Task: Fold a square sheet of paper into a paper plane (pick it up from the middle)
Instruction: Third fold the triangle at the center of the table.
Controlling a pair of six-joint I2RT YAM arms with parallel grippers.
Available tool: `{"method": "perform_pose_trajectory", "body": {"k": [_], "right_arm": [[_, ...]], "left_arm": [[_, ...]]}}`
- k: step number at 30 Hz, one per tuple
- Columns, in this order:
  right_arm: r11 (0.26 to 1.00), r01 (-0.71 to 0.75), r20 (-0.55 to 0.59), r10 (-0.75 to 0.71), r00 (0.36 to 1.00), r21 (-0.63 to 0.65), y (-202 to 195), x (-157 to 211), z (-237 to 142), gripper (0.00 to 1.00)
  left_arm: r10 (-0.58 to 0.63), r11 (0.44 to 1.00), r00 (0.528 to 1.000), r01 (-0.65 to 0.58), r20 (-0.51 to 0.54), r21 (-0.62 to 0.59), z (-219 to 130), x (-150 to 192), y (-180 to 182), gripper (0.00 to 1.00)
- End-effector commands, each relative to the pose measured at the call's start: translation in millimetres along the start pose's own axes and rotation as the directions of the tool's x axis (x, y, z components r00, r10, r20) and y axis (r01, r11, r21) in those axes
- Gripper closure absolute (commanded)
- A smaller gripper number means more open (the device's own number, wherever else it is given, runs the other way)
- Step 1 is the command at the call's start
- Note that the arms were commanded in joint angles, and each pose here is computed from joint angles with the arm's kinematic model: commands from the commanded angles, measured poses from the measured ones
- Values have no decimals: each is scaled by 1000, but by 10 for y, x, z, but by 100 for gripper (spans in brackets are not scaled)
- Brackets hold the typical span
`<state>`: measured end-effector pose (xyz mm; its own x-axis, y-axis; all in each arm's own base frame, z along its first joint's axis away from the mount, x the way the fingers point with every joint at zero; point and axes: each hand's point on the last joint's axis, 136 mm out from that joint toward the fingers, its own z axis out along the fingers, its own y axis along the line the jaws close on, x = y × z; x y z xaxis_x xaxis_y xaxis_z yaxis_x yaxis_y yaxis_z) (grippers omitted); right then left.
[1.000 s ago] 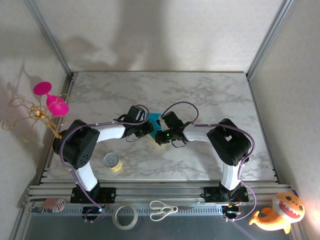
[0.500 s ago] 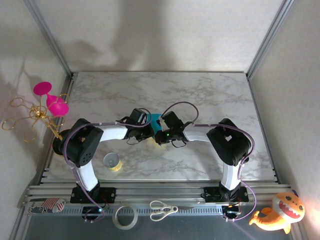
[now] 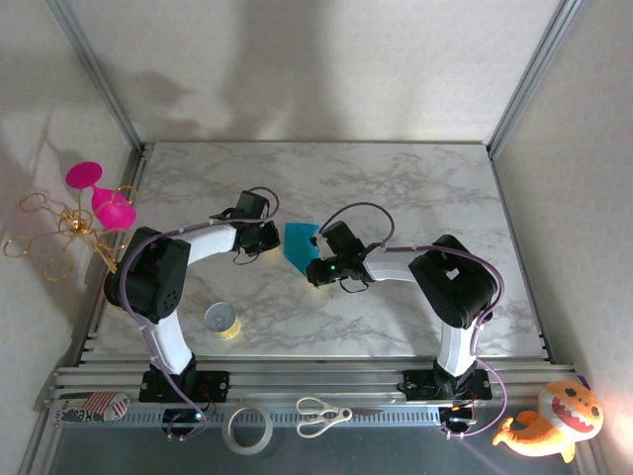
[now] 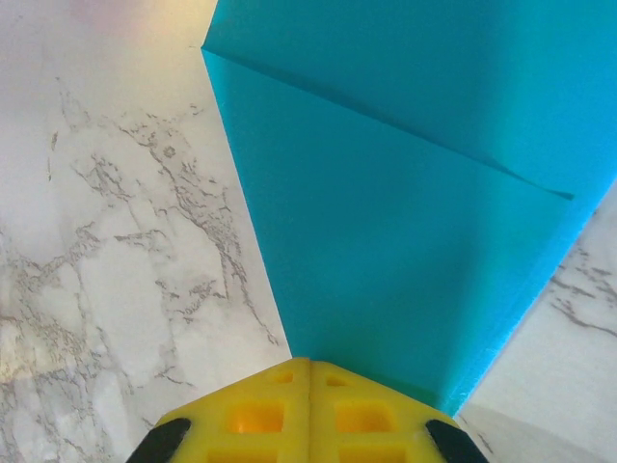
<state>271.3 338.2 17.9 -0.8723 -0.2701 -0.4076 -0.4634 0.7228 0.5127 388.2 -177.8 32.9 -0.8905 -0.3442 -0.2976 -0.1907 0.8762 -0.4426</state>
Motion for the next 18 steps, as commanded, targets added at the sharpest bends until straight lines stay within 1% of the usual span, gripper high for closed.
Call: {"method": "perform_pose_trajectory", "body": {"k": [1,4,7,10,18], "right_arm": [[991,-74,-142,89,986,107,-307,453,59,100],[991,-80,-141,95,985,106,-303,434,74,100],[991,-83,-146,98,984,104,-300,439,83,100],[991,-83,-148,98,984,100,-291,440,84,100],[993,-78,-140,90,986,86,-252,441,21,100]], "left_arm": [[0,992,1000,1,-4,127,-170,122,-361,87],[-19,980,1000,24,-24,200,-197,318,-561,88],[-32,973,998,41,-46,225,-123,500,-648,89],[-27,983,997,39,-68,182,18,607,-581,90],[-11,997,997,17,-83,77,221,687,-323,91]]}}
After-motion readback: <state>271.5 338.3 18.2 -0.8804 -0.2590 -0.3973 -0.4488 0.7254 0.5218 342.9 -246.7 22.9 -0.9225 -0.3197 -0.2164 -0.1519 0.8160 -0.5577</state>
